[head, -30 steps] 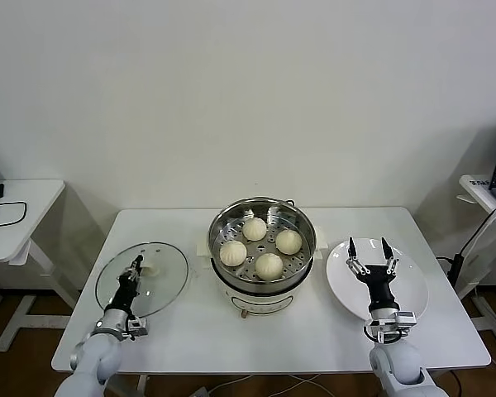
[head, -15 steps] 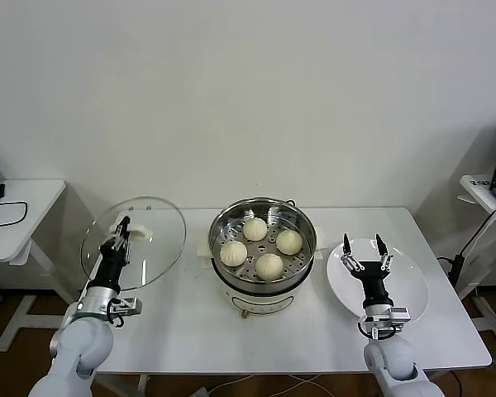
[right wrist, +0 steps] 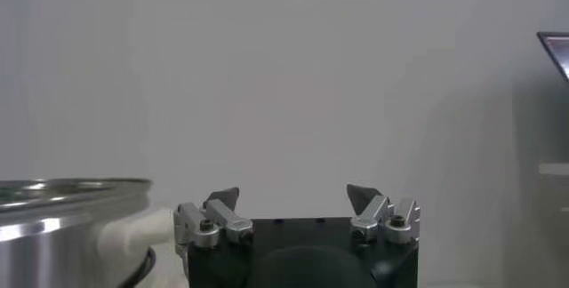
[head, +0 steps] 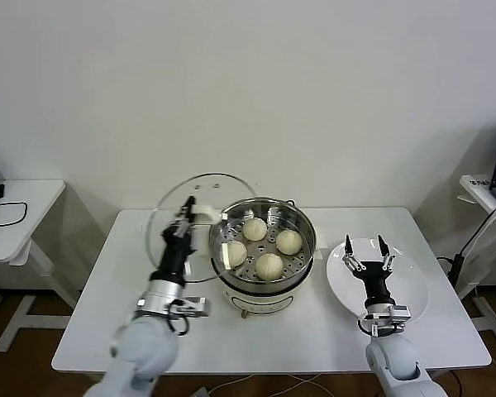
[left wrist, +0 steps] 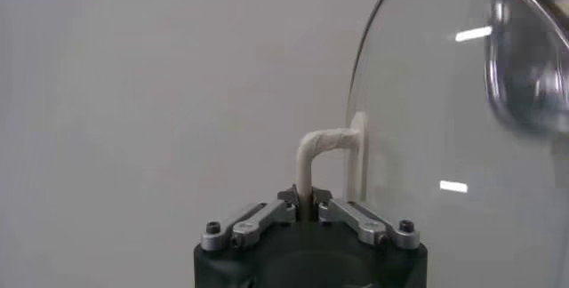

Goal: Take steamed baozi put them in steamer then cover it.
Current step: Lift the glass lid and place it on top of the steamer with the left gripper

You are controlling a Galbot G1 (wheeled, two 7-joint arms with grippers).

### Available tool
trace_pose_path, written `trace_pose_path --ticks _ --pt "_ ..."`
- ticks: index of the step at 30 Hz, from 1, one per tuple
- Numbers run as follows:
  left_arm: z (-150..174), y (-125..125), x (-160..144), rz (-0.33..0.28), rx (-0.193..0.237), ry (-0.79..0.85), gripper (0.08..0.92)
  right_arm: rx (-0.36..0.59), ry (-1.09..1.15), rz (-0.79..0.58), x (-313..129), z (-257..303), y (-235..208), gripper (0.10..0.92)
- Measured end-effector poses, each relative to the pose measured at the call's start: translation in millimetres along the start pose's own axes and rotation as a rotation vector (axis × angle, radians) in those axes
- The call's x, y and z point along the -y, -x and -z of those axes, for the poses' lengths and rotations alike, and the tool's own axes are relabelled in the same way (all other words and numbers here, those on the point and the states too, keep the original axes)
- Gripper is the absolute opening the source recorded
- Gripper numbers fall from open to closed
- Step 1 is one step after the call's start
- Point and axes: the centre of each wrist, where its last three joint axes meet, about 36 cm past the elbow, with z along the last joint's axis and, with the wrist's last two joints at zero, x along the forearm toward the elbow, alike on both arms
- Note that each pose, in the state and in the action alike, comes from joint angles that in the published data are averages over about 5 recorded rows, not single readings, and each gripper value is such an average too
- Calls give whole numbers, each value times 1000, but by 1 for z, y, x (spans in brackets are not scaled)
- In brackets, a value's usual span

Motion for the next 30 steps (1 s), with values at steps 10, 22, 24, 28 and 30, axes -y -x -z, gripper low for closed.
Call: trace_pose_path --ticks 10,22,24,28,30 --pt "76 17 16 -111 21 -43 190 -31 -25 -16 8 1 2 823" --pt "111 59 50 -191 -40 55 190 -58 -35 -41 13 -7 -4 823" --pt "114 63 55 -200 -50 69 190 -61 -37 -44 15 -8 -6 823" --pt "117 70 63 -214 -64 101 190 -67 -42 -48 18 -10 -7 823" --pt "117 72 65 -218 -69 117 190 -69 -44 -49 20 -10 -8 823"
